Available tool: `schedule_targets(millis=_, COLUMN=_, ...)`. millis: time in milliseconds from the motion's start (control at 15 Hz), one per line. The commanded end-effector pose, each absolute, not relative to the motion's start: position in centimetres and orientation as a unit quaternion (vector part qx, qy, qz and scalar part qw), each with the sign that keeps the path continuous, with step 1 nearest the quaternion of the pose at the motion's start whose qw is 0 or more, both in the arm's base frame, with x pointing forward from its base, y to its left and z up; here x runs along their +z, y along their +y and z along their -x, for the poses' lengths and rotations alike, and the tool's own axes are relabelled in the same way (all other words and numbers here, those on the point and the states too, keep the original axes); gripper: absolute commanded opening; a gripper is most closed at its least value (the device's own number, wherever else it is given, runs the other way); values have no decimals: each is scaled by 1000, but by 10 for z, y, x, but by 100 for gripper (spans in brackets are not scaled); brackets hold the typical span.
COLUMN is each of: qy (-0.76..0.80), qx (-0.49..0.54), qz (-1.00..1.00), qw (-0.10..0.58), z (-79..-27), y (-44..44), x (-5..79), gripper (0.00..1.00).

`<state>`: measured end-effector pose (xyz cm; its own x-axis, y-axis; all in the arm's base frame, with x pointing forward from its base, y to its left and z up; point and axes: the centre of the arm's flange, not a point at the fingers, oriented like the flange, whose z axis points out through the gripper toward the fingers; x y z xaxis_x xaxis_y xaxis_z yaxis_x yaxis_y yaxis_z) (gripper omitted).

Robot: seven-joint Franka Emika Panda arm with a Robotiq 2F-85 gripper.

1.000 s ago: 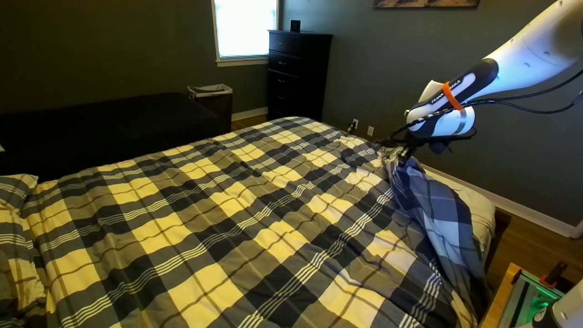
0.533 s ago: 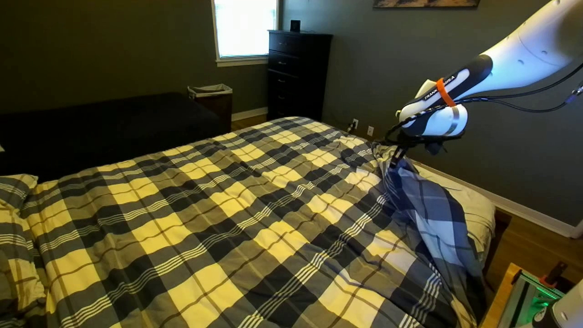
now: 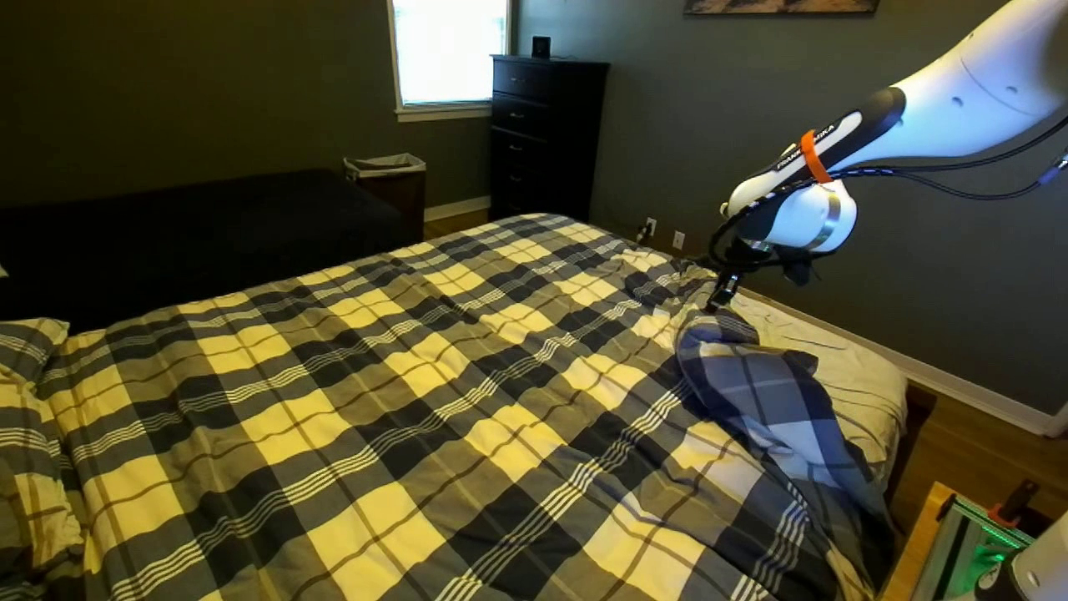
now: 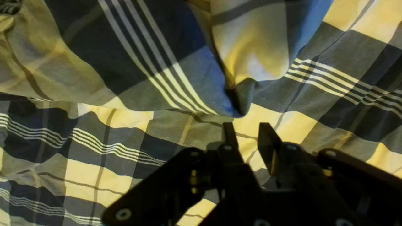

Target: Pull the bottom left corner of the blanket

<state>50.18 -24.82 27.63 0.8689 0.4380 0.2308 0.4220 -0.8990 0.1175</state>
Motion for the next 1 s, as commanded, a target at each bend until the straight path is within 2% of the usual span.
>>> schedule_targets(millis=0, qy=235, qx=150, qz=-960, qw=25, z=-475, y=-244, x=292, gripper=58)
schedule_targets(millis=333, qy=214, qx=133, qz=-967, qw=37, z=-447, y=-252, x=303, gripper=95)
schedule_targets(millis=400, qy=205, qx=121, qz=-970, qw=41, z=-439, y=-255, x=303, gripper=99)
schedule_targets(millis=600, qy=176, qx=100, qz=-978, qw=49, z=-416, y=-263, x=304, gripper=100)
schedule_targets(millis=933, qy=92, qx=76, qz=-993, qw=11, z=-393, y=-268, x=305, gripper=100)
